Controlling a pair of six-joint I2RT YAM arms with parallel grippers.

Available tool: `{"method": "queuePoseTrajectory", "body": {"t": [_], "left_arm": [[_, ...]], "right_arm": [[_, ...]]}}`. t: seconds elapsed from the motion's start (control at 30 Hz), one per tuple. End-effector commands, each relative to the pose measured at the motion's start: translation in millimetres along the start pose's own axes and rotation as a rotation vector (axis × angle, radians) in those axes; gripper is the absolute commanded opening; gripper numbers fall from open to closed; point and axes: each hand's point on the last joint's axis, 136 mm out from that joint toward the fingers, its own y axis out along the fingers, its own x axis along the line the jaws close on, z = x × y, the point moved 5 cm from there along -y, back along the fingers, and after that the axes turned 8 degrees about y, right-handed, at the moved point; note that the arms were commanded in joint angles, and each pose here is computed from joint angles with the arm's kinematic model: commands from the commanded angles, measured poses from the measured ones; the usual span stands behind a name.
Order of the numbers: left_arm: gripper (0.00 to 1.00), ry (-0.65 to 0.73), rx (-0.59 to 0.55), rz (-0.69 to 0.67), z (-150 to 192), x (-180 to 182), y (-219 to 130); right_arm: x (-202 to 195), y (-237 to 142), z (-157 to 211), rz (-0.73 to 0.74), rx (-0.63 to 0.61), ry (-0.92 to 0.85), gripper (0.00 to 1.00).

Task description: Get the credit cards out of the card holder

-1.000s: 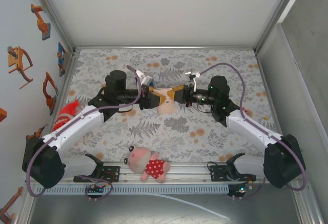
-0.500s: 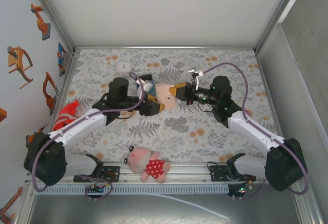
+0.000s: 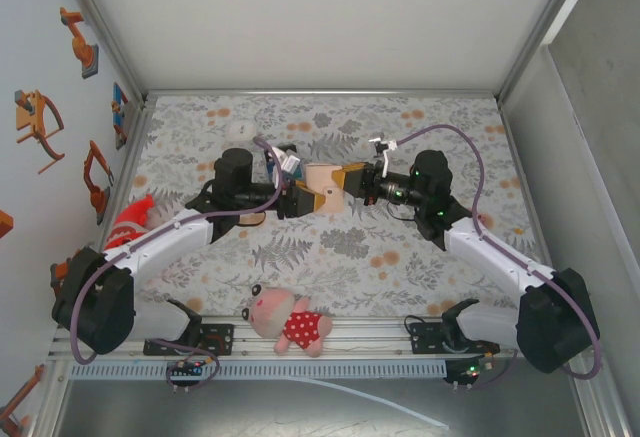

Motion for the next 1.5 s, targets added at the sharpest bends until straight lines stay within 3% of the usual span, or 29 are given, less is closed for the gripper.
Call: {"method": "queuePoseTrajectory", "body": {"t": [0.0,0.1,0.2,0.3,0.4,0.6,0.77,1.23,1.47], "left_arm": [[0.25,0.04,-0.036,0.031,-15.3,-8.2,-0.3],[0.13,0.039,-0.028,0.028,-15.4,-8.4,-0.7],[0.12,0.031,-0.021,0.018,-13.8,-6.7,-0.4],[0.12,0.012,-0.015,-0.03,-12.1,0.4,0.4],[0.11,-0.008,-0.011,-0.115,-10.9,13.0,1.3],[0.04,-0.053,0.0,-0.261,-11.0,41.2,8.1],[0.03,-0.076,0.006,-0.264,-15.8,50.1,20.1],[0.03,-0.068,0.042,-0.227,-10.7,44.8,33.4],[0.03,-0.044,0.042,-0.188,-12.5,37.4,34.3]], "right_arm": [[5.7,-2.2,-4.5,-0.017,-0.027,-0.038,0.0],[3.3,-2.3,-4.9,0.008,-0.029,-0.045,0.0],[-0.6,-4.6,-6.0,0.06,-0.036,-0.048,0.0],[-11.2,-10.6,-8.1,0.19,-0.057,-0.034,0.23],[-21.3,-19.7,-9.3,0.324,-0.077,-0.009,0.3],[-22.1,-27.5,0.7,0.497,-0.078,0.015,0.32],[-20.7,-12.9,11.6,0.584,-0.011,0.046,0.32],[-40.2,22.6,8.3,0.627,0.071,0.125,0.31],[-50.8,35.0,10.8,0.63,0.097,0.149,0.38]]}}
